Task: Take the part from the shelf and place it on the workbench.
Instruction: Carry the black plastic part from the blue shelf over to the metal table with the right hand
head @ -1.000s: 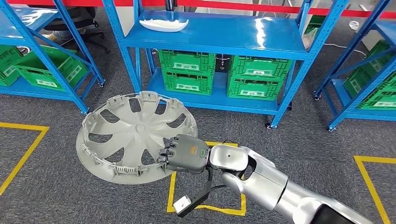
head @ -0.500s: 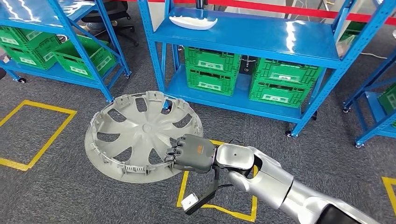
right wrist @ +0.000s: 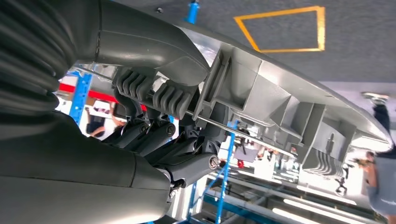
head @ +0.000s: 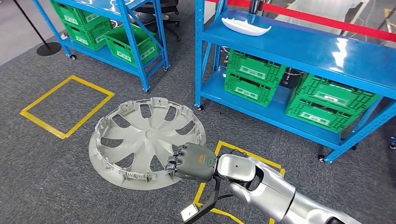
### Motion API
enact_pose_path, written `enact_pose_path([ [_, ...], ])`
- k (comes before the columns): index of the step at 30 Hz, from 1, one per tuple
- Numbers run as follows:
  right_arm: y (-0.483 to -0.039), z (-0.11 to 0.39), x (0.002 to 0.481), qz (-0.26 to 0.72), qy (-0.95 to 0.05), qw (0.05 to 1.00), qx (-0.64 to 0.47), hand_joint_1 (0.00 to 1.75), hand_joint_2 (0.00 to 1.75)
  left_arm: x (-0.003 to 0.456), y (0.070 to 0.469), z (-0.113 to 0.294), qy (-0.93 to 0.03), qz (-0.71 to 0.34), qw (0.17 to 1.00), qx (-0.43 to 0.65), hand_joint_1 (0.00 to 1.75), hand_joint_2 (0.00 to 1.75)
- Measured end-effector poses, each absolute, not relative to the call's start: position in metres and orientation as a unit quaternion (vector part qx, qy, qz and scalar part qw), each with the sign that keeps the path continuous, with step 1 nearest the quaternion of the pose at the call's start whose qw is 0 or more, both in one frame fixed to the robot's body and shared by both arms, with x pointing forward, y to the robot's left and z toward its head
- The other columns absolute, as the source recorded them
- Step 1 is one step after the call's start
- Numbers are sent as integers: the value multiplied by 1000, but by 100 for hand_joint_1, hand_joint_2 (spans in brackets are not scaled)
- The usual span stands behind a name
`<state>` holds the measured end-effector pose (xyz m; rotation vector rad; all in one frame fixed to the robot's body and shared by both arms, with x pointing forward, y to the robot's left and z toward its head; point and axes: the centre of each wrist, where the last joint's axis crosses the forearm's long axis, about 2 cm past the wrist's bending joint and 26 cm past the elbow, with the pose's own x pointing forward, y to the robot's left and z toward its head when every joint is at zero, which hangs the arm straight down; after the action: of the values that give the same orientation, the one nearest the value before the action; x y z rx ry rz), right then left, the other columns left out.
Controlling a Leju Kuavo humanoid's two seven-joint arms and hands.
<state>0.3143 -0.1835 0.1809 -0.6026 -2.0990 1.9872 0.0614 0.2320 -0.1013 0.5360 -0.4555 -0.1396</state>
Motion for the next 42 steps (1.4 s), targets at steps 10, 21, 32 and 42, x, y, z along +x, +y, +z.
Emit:
enact_pose_path([
  [10,-179,184,307,663,-715,92,-203,175,175,53,235,-103,-203,-76,939,267,0,175],
  [21,-170,202,318,668,-715,81,-191,175,175,53,237,-103,-187,-81,945,255,0,175],
  [32,-150,212,332,673,-714,58,-183,175,175,59,240,-103,-223,-85,936,258,0,175],
  [42,-135,225,337,676,-716,44,-169,175,175,57,242,-103,-216,-79,935,272,0,175],
])
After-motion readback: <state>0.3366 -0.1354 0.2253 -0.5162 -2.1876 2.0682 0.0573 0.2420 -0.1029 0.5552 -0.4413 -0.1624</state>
